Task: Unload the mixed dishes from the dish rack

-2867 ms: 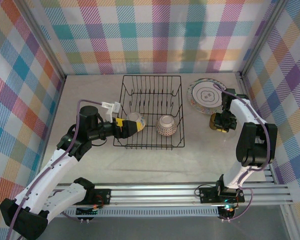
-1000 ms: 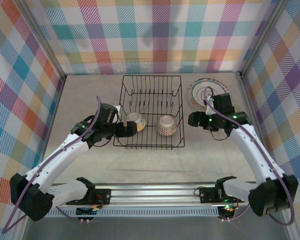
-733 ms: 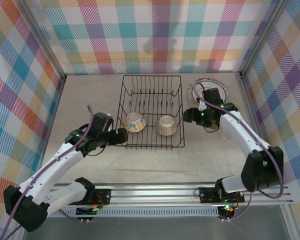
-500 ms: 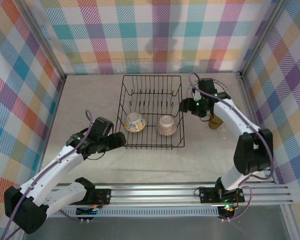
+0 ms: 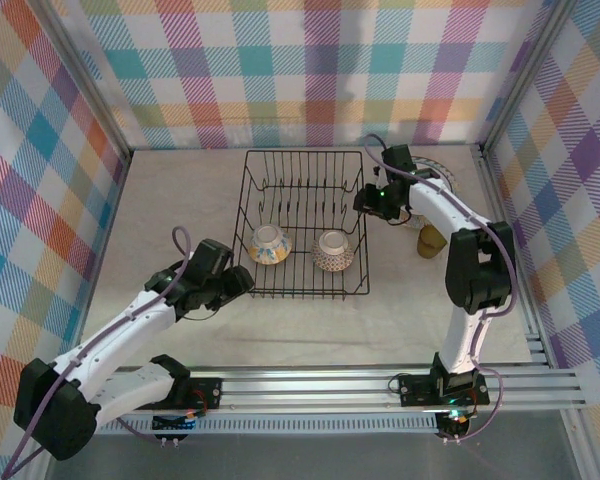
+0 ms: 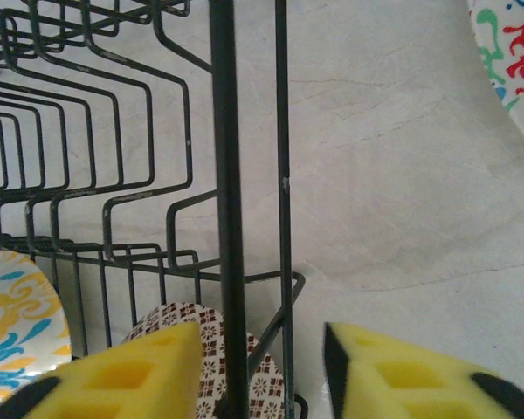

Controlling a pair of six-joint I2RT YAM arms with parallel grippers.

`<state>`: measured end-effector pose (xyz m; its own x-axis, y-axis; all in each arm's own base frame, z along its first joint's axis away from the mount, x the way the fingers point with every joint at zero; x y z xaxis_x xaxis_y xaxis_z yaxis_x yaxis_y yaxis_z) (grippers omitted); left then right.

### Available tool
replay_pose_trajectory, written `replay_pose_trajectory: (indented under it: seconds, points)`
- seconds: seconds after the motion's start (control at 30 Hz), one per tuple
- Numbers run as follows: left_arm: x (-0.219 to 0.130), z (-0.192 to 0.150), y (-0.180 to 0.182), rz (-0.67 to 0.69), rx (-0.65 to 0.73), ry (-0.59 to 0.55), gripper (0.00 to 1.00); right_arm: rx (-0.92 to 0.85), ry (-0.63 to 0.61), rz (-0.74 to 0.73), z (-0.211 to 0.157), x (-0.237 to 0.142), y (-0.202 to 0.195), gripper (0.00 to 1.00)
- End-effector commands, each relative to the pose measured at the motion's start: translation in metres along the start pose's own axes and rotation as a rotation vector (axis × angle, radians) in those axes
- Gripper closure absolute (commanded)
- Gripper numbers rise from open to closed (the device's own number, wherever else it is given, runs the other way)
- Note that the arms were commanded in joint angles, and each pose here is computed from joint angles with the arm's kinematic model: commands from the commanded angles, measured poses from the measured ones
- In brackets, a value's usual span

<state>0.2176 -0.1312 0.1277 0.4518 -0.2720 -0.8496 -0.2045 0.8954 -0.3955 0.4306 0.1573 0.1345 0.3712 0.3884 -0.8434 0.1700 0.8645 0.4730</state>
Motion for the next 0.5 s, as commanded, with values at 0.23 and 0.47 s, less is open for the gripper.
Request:
replay_pose_trajectory:
  seconds: [0.23, 0.47]
  points:
    - [0.014, 0.007, 0.001, 0.018, -0.020, -0.010, 0.65, 0.015, -0.009, 0.081, -0.003, 0.002, 0.014, 0.89]
    - [0.017, 0.016, 0.012, 0.042, 0.002, 0.007, 0.83, 0.025, -0.008, 0.098, -0.018, -0.004, 0.012, 1.00]
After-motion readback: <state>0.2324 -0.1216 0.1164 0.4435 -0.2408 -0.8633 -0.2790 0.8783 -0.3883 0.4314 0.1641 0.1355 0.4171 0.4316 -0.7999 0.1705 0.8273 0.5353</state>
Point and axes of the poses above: each hand's point on the last joint's axis, 136 mm out from that joint toward the fingers, its own x axis out along the fingers, its own y axis along the line the jaws close on, z = x × y, the point moved 2 cm from there along -x, back along the fingers, and after that the axes turned 9 degrees about x, right-handed, at the moved point
